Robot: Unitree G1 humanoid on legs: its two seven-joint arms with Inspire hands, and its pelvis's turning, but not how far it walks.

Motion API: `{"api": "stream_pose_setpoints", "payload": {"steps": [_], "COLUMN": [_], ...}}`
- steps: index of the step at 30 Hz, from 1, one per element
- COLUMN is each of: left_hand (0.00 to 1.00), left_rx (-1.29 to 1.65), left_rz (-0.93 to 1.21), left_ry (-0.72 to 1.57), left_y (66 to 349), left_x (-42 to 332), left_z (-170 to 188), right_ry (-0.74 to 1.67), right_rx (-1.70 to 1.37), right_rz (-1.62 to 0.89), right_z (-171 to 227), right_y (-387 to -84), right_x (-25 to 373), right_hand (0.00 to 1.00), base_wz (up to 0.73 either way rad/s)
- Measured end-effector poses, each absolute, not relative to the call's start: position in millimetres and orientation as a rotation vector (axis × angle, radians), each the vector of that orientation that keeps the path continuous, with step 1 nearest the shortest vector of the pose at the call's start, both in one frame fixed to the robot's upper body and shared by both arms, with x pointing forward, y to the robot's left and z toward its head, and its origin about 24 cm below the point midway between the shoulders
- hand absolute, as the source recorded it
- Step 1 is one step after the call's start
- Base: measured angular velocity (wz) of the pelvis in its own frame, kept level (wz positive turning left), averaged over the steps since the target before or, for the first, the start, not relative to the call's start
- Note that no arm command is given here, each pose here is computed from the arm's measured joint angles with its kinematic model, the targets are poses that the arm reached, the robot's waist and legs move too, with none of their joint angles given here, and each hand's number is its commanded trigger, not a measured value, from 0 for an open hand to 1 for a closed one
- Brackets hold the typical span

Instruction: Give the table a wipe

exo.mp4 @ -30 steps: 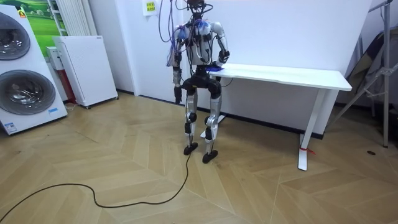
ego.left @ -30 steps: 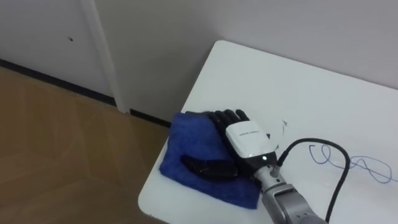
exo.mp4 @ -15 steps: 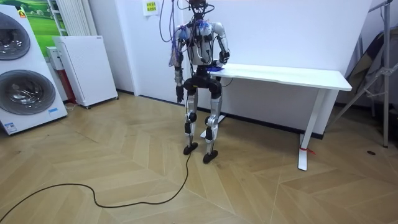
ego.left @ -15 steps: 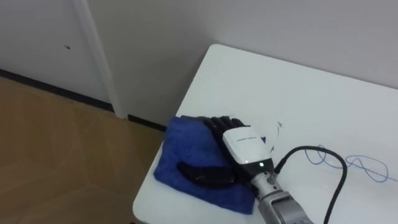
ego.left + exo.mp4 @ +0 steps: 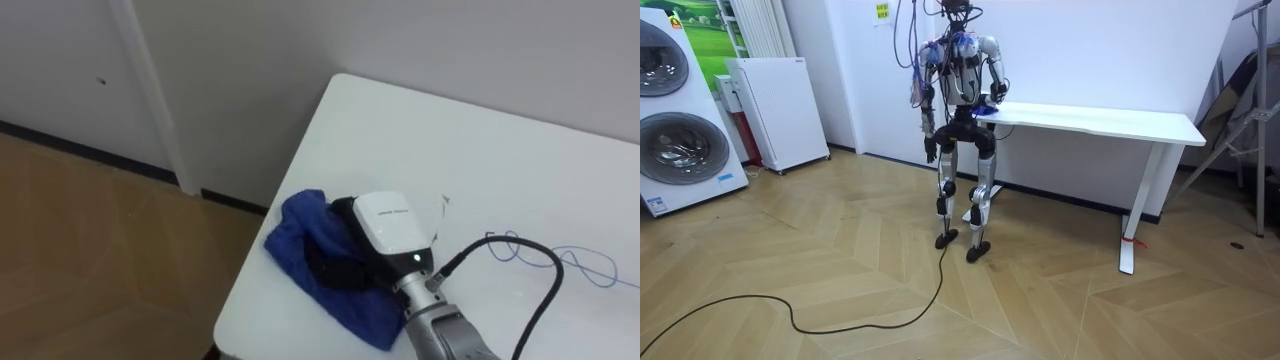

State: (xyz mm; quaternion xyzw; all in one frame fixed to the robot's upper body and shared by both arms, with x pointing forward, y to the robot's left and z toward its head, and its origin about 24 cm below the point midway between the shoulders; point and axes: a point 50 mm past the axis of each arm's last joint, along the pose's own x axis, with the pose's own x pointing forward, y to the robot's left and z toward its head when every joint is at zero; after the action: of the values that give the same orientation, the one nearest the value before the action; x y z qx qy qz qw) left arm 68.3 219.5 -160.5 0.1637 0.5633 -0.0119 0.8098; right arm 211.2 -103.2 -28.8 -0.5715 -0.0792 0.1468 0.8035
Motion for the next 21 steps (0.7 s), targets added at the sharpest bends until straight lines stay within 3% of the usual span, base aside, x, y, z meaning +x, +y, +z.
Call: {"api": "stream_pose_setpoints", "payload": {"steps": [12, 15, 21], "left_hand": [0.00, 0.00, 0.00], "left_rx": [0.297, 0.313, 0.396], "left_rz": [0.073, 0.122, 0.157], "left_ry": [1.195, 1.221, 1.282], "left_y": [226, 236, 254], "left_x": [66, 55, 26], "left_z": [-159, -158, -155], "right_ry": [-0.102, -0.040, 0.181], "right_rx": [-1.156, -1.129, -1.106], "right_rz": [0.294, 0.217, -0.039], "right_z": [-35, -42, -54], "right_y": [-118, -137, -212], "right_x": [215, 217, 219], "right_hand": [1.00, 1.00, 1.00], "base_wz": [0.04, 0.12, 0.22]}}
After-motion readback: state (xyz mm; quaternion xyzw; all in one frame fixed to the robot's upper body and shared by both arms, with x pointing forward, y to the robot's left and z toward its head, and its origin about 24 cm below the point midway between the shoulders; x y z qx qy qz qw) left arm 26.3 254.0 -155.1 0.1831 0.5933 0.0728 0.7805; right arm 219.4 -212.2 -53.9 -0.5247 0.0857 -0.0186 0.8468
